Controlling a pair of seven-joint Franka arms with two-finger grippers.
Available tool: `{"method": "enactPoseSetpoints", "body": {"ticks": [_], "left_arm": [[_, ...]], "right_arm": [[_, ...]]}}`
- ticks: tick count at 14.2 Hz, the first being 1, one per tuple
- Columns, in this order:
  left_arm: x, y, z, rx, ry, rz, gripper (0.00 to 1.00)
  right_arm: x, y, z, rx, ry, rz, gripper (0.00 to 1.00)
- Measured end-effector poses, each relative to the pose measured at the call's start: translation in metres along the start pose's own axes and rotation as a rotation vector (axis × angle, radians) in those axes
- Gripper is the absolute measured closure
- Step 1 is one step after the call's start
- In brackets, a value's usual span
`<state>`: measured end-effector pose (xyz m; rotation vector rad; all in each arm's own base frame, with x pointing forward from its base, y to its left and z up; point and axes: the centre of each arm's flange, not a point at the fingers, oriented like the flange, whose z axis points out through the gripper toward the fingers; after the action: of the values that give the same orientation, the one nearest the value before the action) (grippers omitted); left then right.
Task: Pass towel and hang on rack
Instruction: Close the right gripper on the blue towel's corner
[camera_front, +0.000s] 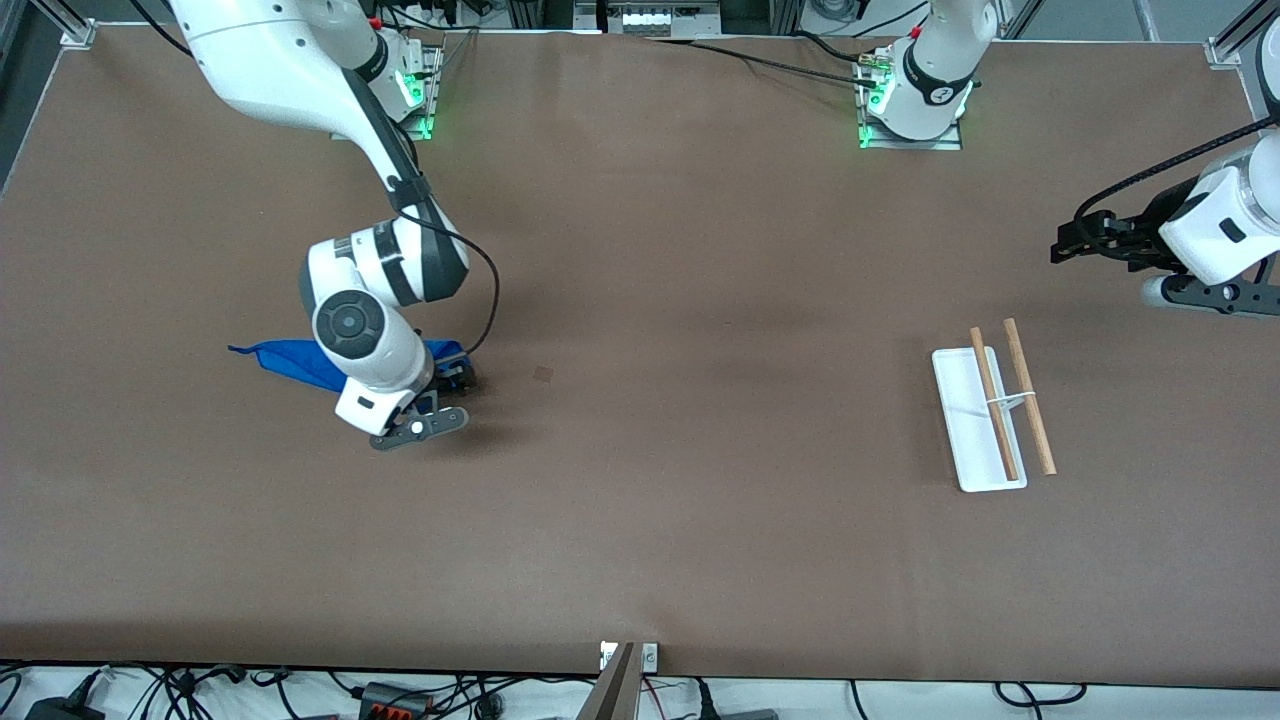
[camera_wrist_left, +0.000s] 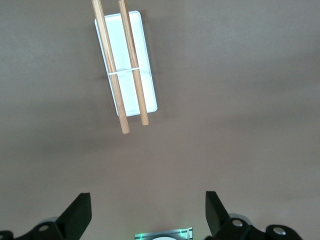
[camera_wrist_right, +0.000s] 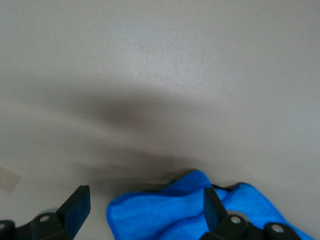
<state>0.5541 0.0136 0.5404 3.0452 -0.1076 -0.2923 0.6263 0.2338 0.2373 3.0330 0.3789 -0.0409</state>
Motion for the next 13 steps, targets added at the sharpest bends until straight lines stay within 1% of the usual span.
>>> {"method": "enactPoseSetpoints", "body": {"ticks": [3,5,6,8,9,11,12,13], "left_arm": [[-0.001,0.0,0.001,-0.002,-0.014,0.0,0.0],[-0.002,0.001,0.001,-0.003,-0.016,0.001,0.0],[-0.002,0.001,0.002,-0.003,-0.016,0.001,0.0],[-0.002,0.001,0.002,-0.004,-0.016,0.001,0.0],[-0.002,0.001,0.002,-0.004,-0.016,0.001,0.0],[-0.002,0.001,0.002,-0.004,-0.016,0.001,0.0],[-0.002,0.001,0.002,-0.004,-0.016,0.001,0.0],[-0.002,0.001,0.002,-0.004,-0.016,0.002,0.0]], "right_arm": [[0.002,-0.007,0.0,0.057,-0.009,0.254,0.0],[0.002,-0.007,0.0,0.099,-0.031,0.406,0.0],[0.001,-0.007,0.003,0.105,-0.045,0.476,0.0],[-0.003,-0.011,0.012,0.1,-0.071,0.594,0.04],[-0.005,-0.014,0.018,0.094,-0.083,0.639,0.04],[-0.007,-0.021,0.025,0.083,-0.098,0.719,0.11],[-0.008,-0.025,0.026,0.08,-0.101,0.751,0.11],[-0.009,-0.03,0.027,0.077,-0.104,0.773,0.19]]}}
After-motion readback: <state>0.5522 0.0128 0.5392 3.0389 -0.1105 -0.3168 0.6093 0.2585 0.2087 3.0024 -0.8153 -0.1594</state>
